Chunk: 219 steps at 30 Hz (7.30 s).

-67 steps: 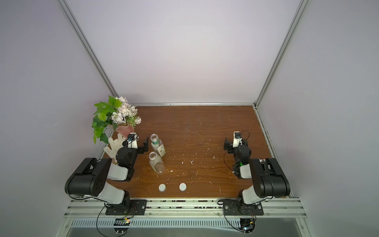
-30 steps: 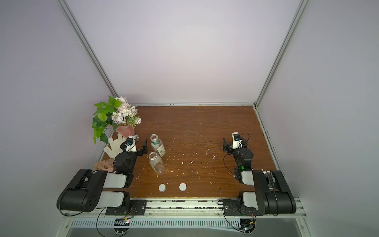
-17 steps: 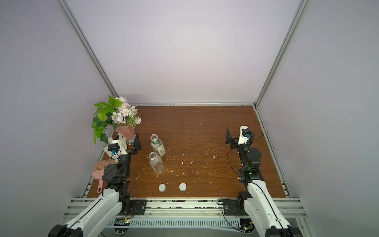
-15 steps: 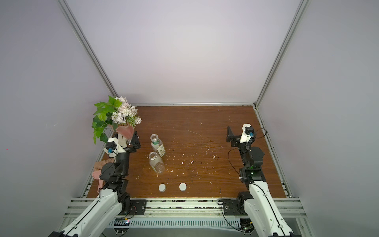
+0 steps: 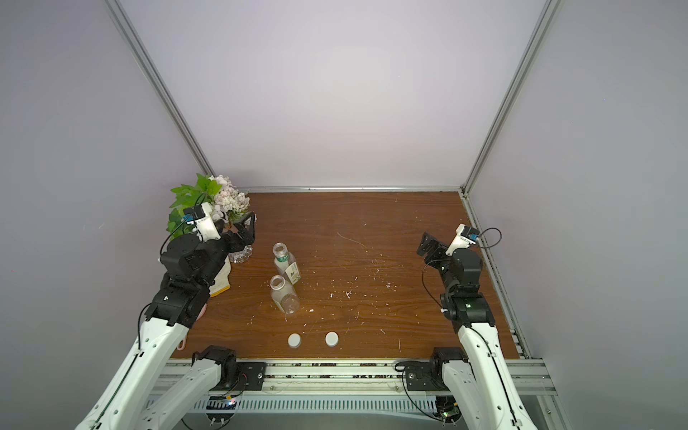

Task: Screw on the bottle caps
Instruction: Move the plastic bottle to the center of the board, then pick up the bottle cap from the center of the board.

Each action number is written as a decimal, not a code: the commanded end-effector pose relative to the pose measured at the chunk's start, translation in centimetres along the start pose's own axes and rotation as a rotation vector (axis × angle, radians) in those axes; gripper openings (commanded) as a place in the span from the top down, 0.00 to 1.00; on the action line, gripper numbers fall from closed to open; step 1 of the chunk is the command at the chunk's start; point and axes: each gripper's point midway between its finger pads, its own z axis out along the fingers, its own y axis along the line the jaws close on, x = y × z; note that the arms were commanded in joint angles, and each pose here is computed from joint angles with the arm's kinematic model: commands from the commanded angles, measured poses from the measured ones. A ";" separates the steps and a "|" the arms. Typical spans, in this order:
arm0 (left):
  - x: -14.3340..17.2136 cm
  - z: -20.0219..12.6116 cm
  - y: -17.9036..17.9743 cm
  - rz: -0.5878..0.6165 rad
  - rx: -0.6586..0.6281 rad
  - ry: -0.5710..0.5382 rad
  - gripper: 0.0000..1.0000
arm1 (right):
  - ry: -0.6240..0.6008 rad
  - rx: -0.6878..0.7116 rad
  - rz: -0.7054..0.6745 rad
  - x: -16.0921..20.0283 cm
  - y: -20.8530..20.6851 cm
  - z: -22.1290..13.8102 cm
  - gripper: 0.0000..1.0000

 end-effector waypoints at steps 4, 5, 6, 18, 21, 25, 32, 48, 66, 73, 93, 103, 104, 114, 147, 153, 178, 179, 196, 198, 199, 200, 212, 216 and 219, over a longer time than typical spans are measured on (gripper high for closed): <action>3.1 -3.1 1.2 0.028 -0.057 0.188 0.01 | 0.072 -0.084 -0.106 -0.3 3.6 -1.8 0.01; 2.9 -3.5 1.3 0.018 -0.067 0.179 0.01 | 0.089 -0.097 -0.123 0.0 4.1 -2.1 0.02; 2.8 -3.7 1.2 0.015 -0.059 0.176 0.01 | 0.106 -0.107 -0.138 0.5 4.5 -2.3 0.02; 8.3 -4.2 -4.7 0.095 0.074 0.473 0.01 | 0.267 -0.204 -0.306 6.3 9.0 -4.1 0.02; 9.7 -5.6 -6.1 0.153 0.060 0.535 0.01 | 0.280 -0.214 -0.319 7.0 9.5 -4.0 0.02; 10.7 -6.7 -5.7 0.143 0.034 0.602 0.01 | 0.296 -0.234 -0.343 7.5 10.7 -4.0 0.03; 13.8 -7.6 -5.1 0.147 0.033 0.724 0.01 | 0.314 -0.228 -0.398 8.4 12.0 -3.8 0.04; 17.6 -7.7 -4.5 0.205 0.042 0.841 0.12 | 0.347 -0.219 -0.476 10.4 13.7 -3.4 0.04; 18.6 -7.1 -4.4 0.249 0.023 0.880 0.34 | 0.351 -0.196 -0.517 11.3 13.5 -3.4 0.05; 18.6 -6.9 -4.9 0.261 0.024 0.881 0.43 | 0.354 -0.189 -0.522 11.5 13.2 -3.3 0.06; 18.5 -6.0 -9.5 0.384 0.064 0.852 0.58 | 0.358 -0.167 -0.529 12.0 12.2 -3.5 0.06; 17.8 -2.8 -14.8 0.433 0.127 0.835 0.58 | 0.363 -0.145 -0.520 12.5 10.9 -3.8 0.05; 17.9 -2.3 -15.6 0.435 0.142 0.833 0.58 | 0.364 -0.143 -0.519 12.6 10.7 -3.9 0.06; 19.8 1.5 -20.7 0.437 0.235 0.831 0.58 | 0.374 -0.137 -0.506 12.9 9.5 -4.6 0.05; 20.4 1.9 -20.5 0.458 0.247 0.805 0.07 | 0.460 -0.233 -0.531 15.7 10.2 -5.4 0.06; 14.0 -0.1 -19.4 0.421 0.250 0.632 0.01 | 0.547 -0.339 -0.556 18.5 12.2 -7.8 0.05; -0.8 -7.9 -11.2 0.231 0.196 0.092 0.01 | 0.850 -0.576 -1.019 36.6 15.9 -15.1 0.12; -0.8 -8.0 -11.2 0.228 0.202 0.092 0.01 | 0.858 -0.581 -1.032 37.0 16.1 -15.1 0.14; -0.1 -7.9 -10.9 0.275 0.200 0.097 0.01 | 0.909 -0.565 -1.041 39.4 16.0 -13.7 0.31; 0.1 -7.8 -11.0 0.279 0.204 0.099 0.01 | 0.913 -0.566 -1.043 39.4 15.9 -13.7 0.34; 0.1 -7.8 -11.0 0.280 0.206 0.097 0.01 | 0.914 -0.565 -1.045 39.5 15.9 -13.6 0.34; 0.1 -7.8 -11.1 0.281 0.207 0.097 0.01 | 0.915 -0.565 -1.046 39.5 15.9 -13.6 0.36; 1.2 -7.4 -11.3 0.295 0.216 0.112 0.01 | 0.933 -0.579 -1.054 40.0 15.9 -13.7 0.52; 1.7 -7.1 -11.6 0.298 0.226 0.119 0.01 | 0.920 -0.578 -1.046 39.4 16.0 -13.7 0.54; 2.2 -6.8 -11.9 0.305 0.233 0.129 0.01 | 0.897 -0.576 -1.030 38.5 16.1 -13.7 0.56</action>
